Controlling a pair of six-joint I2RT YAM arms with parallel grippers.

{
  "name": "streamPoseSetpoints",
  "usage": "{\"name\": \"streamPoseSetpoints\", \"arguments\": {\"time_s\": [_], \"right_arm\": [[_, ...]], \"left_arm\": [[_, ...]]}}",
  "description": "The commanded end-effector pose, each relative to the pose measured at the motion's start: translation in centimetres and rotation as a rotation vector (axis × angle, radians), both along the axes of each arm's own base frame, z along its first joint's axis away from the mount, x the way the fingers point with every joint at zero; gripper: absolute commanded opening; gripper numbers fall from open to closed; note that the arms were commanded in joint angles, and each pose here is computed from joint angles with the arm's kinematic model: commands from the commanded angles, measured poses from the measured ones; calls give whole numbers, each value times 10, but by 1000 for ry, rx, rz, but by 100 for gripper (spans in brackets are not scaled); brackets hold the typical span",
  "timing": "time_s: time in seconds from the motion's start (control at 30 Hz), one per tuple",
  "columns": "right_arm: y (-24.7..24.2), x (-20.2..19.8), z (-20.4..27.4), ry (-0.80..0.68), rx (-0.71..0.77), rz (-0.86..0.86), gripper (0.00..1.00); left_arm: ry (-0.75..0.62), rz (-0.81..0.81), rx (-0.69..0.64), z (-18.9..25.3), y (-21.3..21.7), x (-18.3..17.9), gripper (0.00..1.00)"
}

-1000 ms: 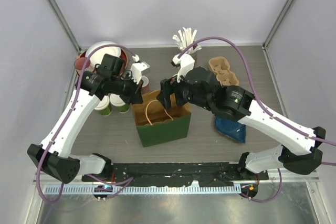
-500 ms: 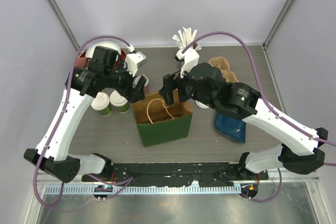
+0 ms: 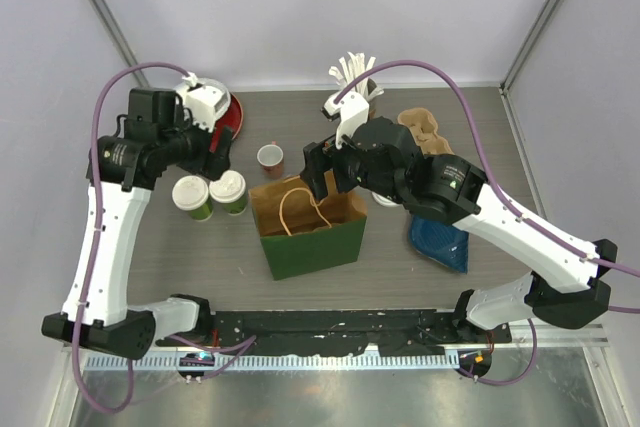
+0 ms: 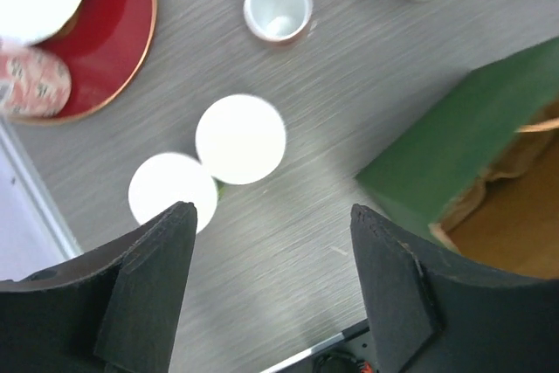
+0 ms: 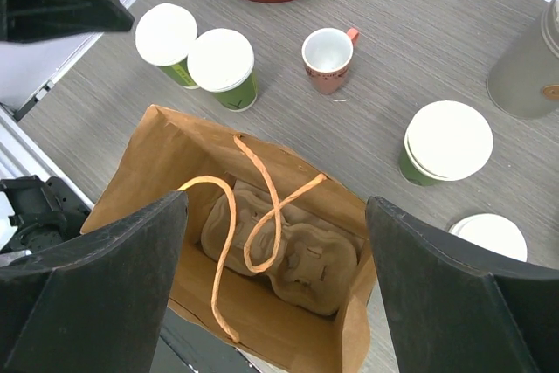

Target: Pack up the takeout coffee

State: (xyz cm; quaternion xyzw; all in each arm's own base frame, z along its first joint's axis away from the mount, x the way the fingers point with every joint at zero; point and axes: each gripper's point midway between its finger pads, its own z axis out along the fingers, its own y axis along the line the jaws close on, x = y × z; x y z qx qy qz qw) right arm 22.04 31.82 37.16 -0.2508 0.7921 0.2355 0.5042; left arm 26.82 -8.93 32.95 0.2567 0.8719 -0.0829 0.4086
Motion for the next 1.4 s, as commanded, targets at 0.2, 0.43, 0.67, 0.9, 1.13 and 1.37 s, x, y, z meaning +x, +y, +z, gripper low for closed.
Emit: {"name": "streamPoseSetpoints", "arguments": {"time_s": [0.2,0.43,0.67,0.9,1.13,1.37], "right_arm": [[-17,7,20,-77,20,-26,90],[-14,6,7,-53,-2,-11,90],[-10,5,2,-38,-5,-2,90],[-8,3,0,-25,0,9,90],[2,6,14,-44,15,35,90],[62,42,68,-92,99,28,89]], "left_arm": [[206,135,13,-88,38,31,63],[242,210,53,-117,47,56,69],[258,259,88,-135,55,80,63],[325,285,59,-159,62,94,56],[371,267,48,-173,59,93,55],[349,271,6,-161,62,88,54]]}}
